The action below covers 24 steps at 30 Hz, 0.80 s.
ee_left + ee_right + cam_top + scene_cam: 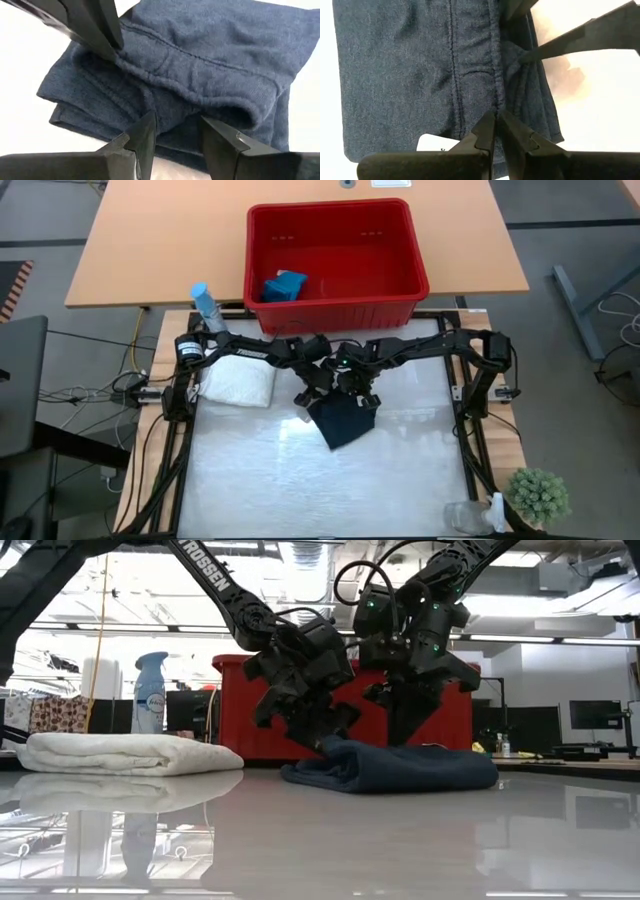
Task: Fold Laundry from Bin
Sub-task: Fold the black shorts
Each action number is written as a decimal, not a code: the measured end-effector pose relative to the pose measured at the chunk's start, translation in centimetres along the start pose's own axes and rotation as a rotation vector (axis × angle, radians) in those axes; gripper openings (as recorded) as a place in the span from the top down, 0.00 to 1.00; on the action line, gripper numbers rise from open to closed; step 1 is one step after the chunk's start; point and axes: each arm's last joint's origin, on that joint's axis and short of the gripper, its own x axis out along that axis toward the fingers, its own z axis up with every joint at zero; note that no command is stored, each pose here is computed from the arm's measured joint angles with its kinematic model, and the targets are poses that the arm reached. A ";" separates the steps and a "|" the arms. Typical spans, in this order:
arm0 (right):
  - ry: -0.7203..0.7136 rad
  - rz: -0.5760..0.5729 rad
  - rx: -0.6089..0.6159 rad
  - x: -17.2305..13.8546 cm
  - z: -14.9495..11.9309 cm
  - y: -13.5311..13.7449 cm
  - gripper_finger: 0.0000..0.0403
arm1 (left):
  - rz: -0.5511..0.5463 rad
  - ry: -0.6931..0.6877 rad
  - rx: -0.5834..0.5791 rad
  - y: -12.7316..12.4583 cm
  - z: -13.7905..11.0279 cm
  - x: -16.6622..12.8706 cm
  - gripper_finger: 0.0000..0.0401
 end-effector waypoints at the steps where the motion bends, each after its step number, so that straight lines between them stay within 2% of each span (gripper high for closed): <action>1: 0.000 0.000 -0.003 0.0 0.0 0.0 0.87 | 0.007 0.003 0.000 0.0 0.0 0.0 0.67; 8: 0.000 0.000 -0.016 0.0 0.0 0.0 0.87 | 0.140 0.048 -0.030 0.8 0.2 -0.4 0.67; 13: -0.001 -0.006 -0.011 -0.1 -0.1 -0.2 0.87 | 0.056 -0.012 -0.069 0.8 0.0 -0.8 0.67; 17: -0.001 -0.008 -0.015 -0.1 -0.1 -0.2 0.87 | 0.027 -0.006 -0.038 0.1 0.2 0.0 0.67; 24: 0.000 -0.010 -0.020 -0.1 -0.1 -0.2 0.87 | 0.037 0.000 0.022 -0.3 0.7 0.5 0.67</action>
